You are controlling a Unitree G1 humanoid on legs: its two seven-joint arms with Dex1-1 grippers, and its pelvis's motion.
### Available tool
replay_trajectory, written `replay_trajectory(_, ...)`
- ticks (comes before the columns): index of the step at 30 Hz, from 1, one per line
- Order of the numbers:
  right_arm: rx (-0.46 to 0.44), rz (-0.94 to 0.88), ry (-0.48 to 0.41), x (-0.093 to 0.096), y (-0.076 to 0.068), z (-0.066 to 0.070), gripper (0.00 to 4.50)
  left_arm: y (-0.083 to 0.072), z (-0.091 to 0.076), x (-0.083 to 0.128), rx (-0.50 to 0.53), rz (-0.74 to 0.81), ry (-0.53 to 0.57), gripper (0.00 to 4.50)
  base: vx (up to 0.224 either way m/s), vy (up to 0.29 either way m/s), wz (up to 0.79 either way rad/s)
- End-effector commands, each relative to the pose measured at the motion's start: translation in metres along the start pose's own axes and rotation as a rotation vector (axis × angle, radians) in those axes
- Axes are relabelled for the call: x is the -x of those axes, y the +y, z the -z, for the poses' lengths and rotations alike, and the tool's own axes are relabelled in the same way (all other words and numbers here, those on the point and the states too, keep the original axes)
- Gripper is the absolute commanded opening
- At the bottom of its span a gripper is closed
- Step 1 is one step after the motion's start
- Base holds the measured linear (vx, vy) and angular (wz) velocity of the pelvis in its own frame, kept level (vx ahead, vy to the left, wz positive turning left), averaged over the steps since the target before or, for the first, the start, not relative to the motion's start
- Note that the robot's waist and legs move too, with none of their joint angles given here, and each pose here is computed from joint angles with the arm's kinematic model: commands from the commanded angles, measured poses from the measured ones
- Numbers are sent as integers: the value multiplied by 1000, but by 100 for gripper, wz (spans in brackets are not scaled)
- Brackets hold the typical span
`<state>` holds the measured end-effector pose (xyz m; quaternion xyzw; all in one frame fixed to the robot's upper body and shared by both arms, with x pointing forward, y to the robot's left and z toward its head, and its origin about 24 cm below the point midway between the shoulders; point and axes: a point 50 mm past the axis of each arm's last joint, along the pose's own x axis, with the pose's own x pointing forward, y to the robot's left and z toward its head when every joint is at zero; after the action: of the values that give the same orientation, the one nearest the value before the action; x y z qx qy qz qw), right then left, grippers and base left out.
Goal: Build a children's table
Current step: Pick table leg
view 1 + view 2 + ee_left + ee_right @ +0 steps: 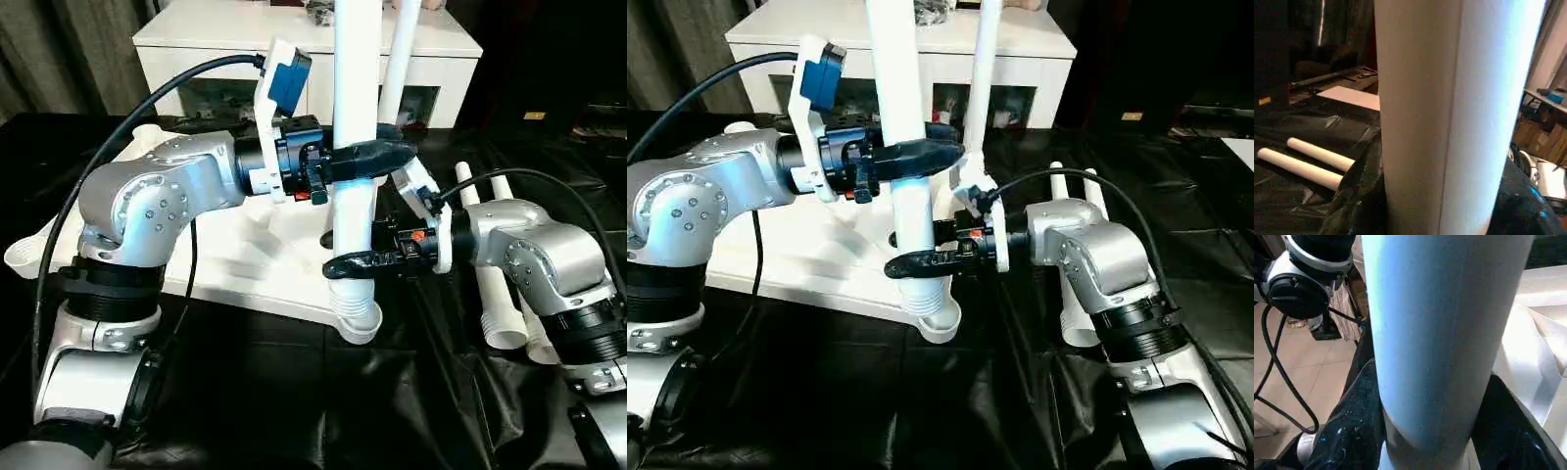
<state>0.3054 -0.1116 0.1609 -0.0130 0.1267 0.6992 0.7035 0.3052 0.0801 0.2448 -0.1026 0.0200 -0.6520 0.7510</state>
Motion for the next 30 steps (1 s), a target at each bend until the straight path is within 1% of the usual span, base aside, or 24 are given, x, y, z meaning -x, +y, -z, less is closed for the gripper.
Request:
replay_trajectory(1, 12, 37, 0, 2, -3, -3, 186, -8, -8, -5, 4, 74, -18, 255, 0, 0, 0)
replay_trajectory(3, 8, 43, -9, 2, -2, -2, 186, -8, -9, -4, 11, 86, -32, 285, 0, 0, 0)
replay_trajectory(6, 6, 58, -23, 2, -1, -1, 186, -10, -10, -3, 18, 103, -38, 316, 0, 0, 0)
replay_trajectory(7, 3, 65, -32, 2, -1, -1, 186, -10, -10, -3, 21, 108, -41, 316, 0, 0, 0)
replay_trajectory(8, 0, 75, -45, 3, -1, -1, 186, -10, -11, -3, 28, 112, -51, 339, 0, 0, 0)
replay_trajectory(11, -5, 100, -77, 5, 0, -2, 186, -9, -12, -1, 42, 121, -81, 347, 0, 0, 0)
replay_trajectory(13, -13, 150, -123, 11, -2, -5, 186, -1, -15, 4, 51, 83, -132, 381, 0, 0, 0)
replay_trajectory(15, -22, 177, -161, 16, -2, -7, 186, 5, -16, 10, 48, 55, -174, 387, 0, 0, 0)
replay_trajectory(16, -22, 177, -161, 16, -2, -7, 185, 5, -16, 10, 48, 55, -174, 390, 0, 0, 0)
replay_trajectory(17, -27, 183, -179, 18, -1, -8, 185, 10, -17, 14, 39, 30, -208, 399, 0, 0, 0)
replay_trajectory(18, -44, 197, -217, 23, 1, -8, 185, 16, -15, 25, 44, 25, -280, 413, 0, 0, 0)
replay_trajectory(19, -51, 204, -228, 24, 2, -7, 184, 20, -12, 29, 52, 12, -310, 421, 0, 0, 0)
replay_trajectory(20, -51, 204, -229, 24, 2, -7, 184, 20, -12, 29, 53, 11, -312, 424, 0, 0, 0)
replay_trajectory(22, -58, 240, -235, 26, 2, -4, 184, 27, -4, 37, 59, -37, -338, 424, 0, 0, 0)
replay_trajectory(24, -64, 286, -248, 27, 0, -1, 184, 34, 5, 46, 40, -117, -324, 424, 0, 0, 0)
replay_trajectory(25, -56, 332, -252, 28, -2, 0, 184, 40, 12, 50, 15, -190, -281, 424, 0, 0, 0)
replay_trajectory(26, -20, 474, -232, 30, -11, 4, 184, 50, 32, 59, -116, -321, -112, 424, 0, 0, 0)
replay_trajectory(27, 5, 557, -214, 32, -16, 7, 184, 54, 44, 63, -207, -366, 4, 424, 0, 0, 0)
replay_trajectory(28, 22, 649, -204, 33, -23, 11, 184, 56, 60, 69, -291, -402, 154, 424, 0, 0, 0)
replay_trajectory(29, 30, 706, -199, 34, -26, 14, 184, 58, 71, 73, -342, -413, 248, 424, 0, 0, 0)
replay_trajectory(30, 39, 735, -227, 34, -27, 15, 184, 56, 82, 76, -335, -372, 302, 424, 0, 0, 0)
